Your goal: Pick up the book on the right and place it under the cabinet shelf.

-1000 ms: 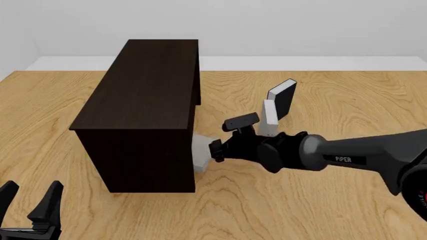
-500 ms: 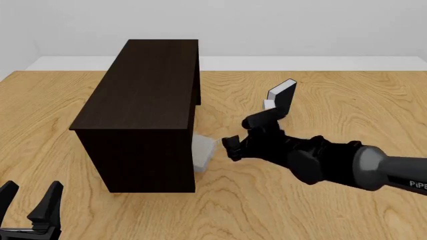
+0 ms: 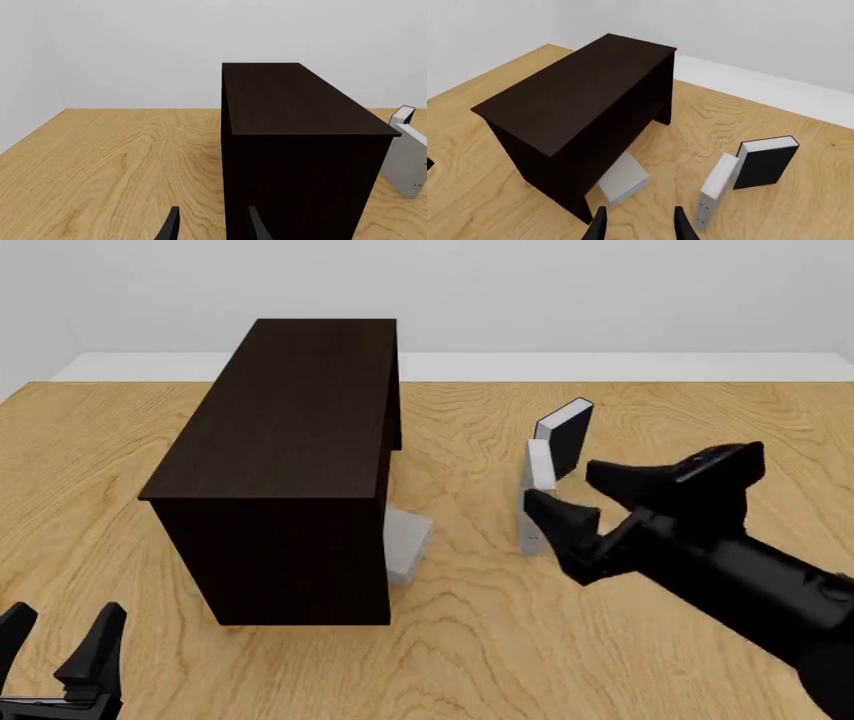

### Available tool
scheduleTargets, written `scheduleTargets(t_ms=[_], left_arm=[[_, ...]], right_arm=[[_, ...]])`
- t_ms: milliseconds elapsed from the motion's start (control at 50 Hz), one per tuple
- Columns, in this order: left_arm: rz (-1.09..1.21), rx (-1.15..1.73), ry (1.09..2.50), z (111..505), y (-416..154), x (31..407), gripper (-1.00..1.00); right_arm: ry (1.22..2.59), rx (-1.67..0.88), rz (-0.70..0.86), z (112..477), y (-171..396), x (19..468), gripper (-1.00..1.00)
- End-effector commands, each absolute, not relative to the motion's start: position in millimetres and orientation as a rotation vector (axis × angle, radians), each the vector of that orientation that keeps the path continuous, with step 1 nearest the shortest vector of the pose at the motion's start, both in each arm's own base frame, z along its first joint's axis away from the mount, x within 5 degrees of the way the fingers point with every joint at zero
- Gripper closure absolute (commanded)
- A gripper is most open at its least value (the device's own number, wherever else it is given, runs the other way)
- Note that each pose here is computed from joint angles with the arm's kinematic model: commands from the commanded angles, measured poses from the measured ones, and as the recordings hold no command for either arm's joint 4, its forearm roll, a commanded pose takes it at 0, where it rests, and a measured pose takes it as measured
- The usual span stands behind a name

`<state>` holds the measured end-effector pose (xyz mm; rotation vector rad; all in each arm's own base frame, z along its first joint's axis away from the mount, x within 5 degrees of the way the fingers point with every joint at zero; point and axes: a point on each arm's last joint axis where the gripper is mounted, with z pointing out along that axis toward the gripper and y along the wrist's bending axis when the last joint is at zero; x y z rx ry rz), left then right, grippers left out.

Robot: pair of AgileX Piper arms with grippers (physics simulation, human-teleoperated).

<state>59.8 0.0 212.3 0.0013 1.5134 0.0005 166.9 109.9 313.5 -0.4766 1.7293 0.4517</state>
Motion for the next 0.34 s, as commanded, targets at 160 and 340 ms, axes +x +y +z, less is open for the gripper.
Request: scheduleTargets(t_ms=[160, 340], left_arm=[[0.001, 0.0, 1.518, 212, 0, 60, -1.0], [0.001, 0.0, 1.518, 212, 0, 60, -1.0]], right_arm=[[1.54, -0.329, 0.443, 328, 53, 100, -1.0], [1.506, -0.258, 0.313, 326, 31, 81, -1.0]])
